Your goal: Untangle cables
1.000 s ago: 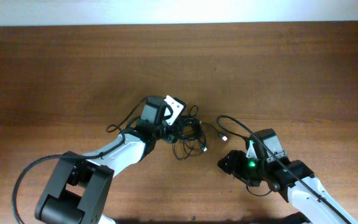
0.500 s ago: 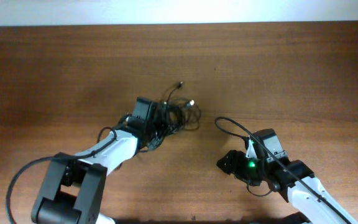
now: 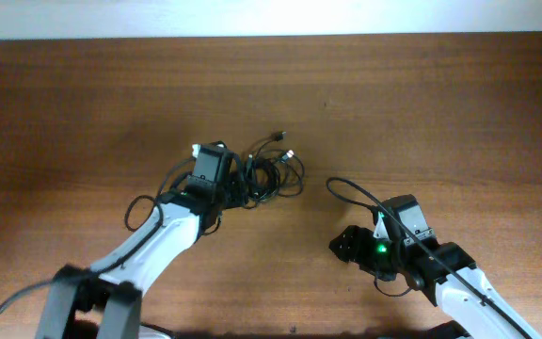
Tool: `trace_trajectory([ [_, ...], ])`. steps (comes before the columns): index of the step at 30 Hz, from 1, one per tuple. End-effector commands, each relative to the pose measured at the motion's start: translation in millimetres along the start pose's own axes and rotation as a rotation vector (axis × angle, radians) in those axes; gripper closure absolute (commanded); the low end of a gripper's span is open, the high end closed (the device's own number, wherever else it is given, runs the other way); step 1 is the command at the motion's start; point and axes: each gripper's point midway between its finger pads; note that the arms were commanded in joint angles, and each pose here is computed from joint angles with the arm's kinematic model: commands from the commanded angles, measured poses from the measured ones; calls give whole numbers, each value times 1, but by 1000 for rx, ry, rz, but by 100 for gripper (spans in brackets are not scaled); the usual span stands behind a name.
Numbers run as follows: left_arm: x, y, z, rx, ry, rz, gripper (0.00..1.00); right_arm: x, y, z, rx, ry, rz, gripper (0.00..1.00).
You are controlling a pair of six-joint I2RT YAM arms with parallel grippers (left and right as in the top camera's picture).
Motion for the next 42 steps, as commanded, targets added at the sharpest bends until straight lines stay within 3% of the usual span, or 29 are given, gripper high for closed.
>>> trace_trajectory([
  [1, 19, 9, 26, -59, 75, -151, 41, -4, 0, -1, 15, -20, -22, 27],
  [2, 24, 8, 33, -51, 95, -165, 40, -4, 0, -1, 15, -20, -23, 27],
  [4, 26, -1, 42, -2, 110, -168, 28, -5, -1, -1, 21, -25, -23, 26],
  [5, 25, -3, 45, 7, 109, -169, 30, -5, -1, -1, 21, -26, -23, 26],
  [6, 26, -3, 46, 9, 114, -182, 42, -5, -1, -1, 21, -25, -22, 26],
  [10, 16, -23, 31, 107, 106, -206, 57, -5, -1, -1, 21, -25, -22, 24],
  [13, -14, -23, 18, 99, -28, -208, 50, -6, -2, -1, 27, -31, -22, 22],
  [18, 19, -15, 48, 19, 58, -160, 48, -7, -3, -1, 32, -35, -22, 22],
  [21, 37, -6, 64, -15, 118, -157, 59, -7, -3, -1, 32, -34, -22, 22],
  [22, 43, -4, 68, -26, 138, -156, 69, -6, -3, -1, 31, -34, -22, 22],
  [24, 46, -4, 68, -22, 149, -155, 100, -3, 1, -1, 8, -12, -22, 22],
  [26, 44, -10, 65, 39, 182, -185, 100, 10, 17, -2, -83, 65, -18, 22],
  [28, 45, -29, 52, 187, 279, -329, 100, 19, 30, -4, -157, 121, -5, 22],
  [29, 38, -39, 40, 271, 324, -441, 100, 24, 39, -6, -206, 152, 5, 22],
  [33, -4, -54, -15, 491, 330, -588, 100, 22, 52, -9, -268, 165, 50, 22],
  [38, -33, -54, -81, 536, 228, -749, 100, 16, 57, -10, -279, 155, 140, 22],
  [42, -27, -12, -86, 321, 96, -752, 100, 14, 55, -9, -265, 139, 142, 23],
])
Point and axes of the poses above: each gripper's point midway between its finger pads, its own z axis out along the fingers, its own y axis along the line the jaws close on, x = y × z, and after that the axes turned 4 degrees about -z, right-handed
